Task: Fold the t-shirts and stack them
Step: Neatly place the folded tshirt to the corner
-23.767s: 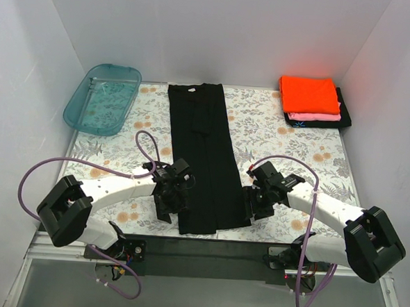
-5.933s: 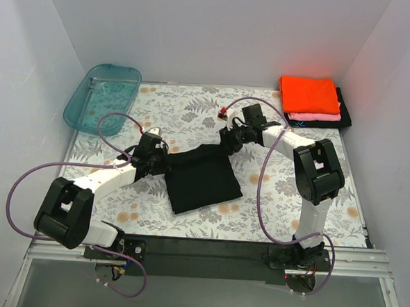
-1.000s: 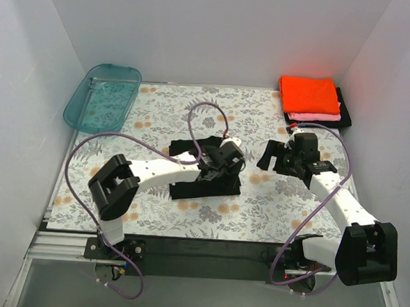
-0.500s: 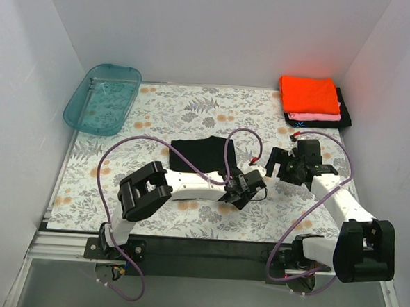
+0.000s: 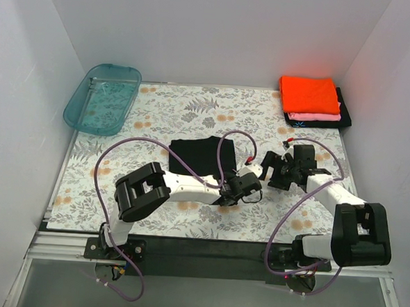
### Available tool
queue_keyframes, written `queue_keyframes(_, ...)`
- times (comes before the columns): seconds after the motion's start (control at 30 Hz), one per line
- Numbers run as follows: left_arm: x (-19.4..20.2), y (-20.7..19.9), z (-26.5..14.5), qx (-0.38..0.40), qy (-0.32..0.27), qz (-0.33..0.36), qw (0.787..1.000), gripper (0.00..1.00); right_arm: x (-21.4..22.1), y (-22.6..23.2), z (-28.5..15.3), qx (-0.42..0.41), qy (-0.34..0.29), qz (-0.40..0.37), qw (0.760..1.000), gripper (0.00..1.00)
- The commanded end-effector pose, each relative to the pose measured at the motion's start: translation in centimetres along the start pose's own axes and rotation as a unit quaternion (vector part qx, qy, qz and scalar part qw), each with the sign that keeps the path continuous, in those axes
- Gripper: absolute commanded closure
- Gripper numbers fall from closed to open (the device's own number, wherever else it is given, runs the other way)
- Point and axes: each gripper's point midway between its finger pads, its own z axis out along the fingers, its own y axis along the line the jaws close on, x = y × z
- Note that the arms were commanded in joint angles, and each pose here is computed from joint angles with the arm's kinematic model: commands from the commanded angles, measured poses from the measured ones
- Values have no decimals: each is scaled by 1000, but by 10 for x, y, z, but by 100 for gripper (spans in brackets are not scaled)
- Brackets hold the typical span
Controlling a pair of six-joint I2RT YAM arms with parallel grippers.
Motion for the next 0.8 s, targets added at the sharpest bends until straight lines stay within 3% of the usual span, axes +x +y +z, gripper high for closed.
queue_keyframes(0.0,-20,12,-26,-1,-49,-39,998,100,-8,29,9,-85,-7,23,996,2)
queue_keyframes(0.2,-39,18,-51,23,-94,-76,992,100,-24,53,23,-149,-27,60,987,2)
queue_keyframes(0.47,-48,20,-63,36,-113,-96,988,100,-17,91,59,-174,12,63,983,2)
queue_keyframes(0.67,-48,14,-61,45,-112,-97,988,100,0,118,87,-194,62,52,978,14)
queue_keyframes(0.77,-48,14,-60,46,-111,-102,987,100,7,121,96,-194,75,43,977,29)
